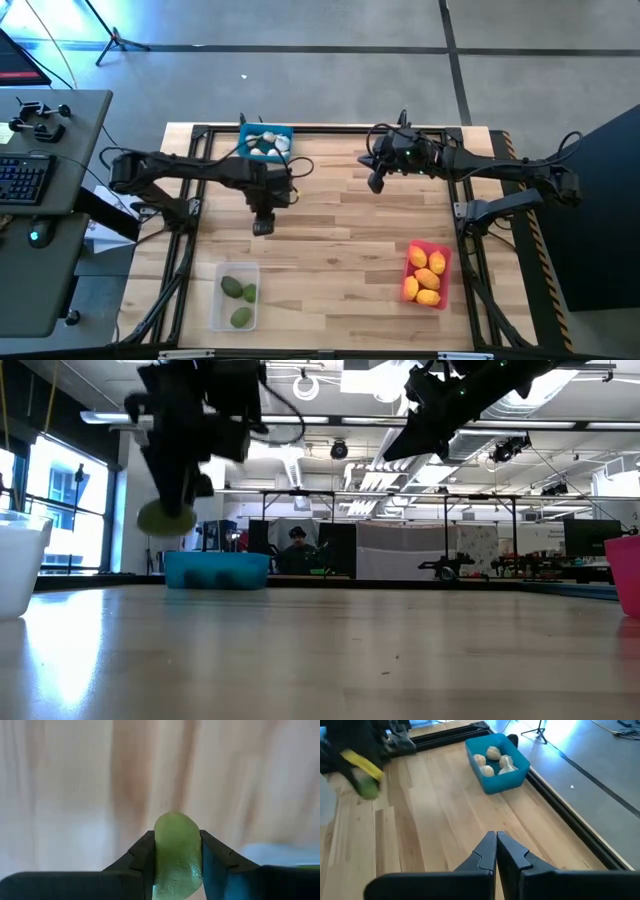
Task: Sort produce into baskets
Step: Put the lime into the transparent bin
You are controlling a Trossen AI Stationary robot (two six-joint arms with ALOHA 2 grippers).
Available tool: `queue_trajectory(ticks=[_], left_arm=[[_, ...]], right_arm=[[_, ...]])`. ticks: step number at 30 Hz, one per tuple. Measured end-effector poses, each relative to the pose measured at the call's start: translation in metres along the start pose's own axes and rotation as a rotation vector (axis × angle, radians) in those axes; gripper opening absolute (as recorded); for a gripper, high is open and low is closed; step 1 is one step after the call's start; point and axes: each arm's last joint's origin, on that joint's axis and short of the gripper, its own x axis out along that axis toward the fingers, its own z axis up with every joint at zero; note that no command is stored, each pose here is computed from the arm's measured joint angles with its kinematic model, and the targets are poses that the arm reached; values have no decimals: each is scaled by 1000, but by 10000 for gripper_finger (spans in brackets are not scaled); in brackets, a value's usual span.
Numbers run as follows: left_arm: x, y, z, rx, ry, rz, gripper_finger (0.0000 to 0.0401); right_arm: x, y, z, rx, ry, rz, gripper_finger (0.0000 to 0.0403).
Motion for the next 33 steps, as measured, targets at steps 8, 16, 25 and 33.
queue_trajectory(ticks=[8, 16, 25, 33], left_arm=[[-49, -63, -5, -153, -115, -144, 92], [-56, -143, -43, -380, -73, -201, 92], [-26, -217, -86, -463, 13, -170, 92], [14, -235, -94, -523, 79, -65, 92]], right_arm=[[0, 0, -6, -34, 61, 7, 0], [-1, 0, -13, -74, 137, 10, 0], [-1, 0, -13, -92, 136, 11, 0], [-1, 0, -13, -34, 137, 7, 0]])
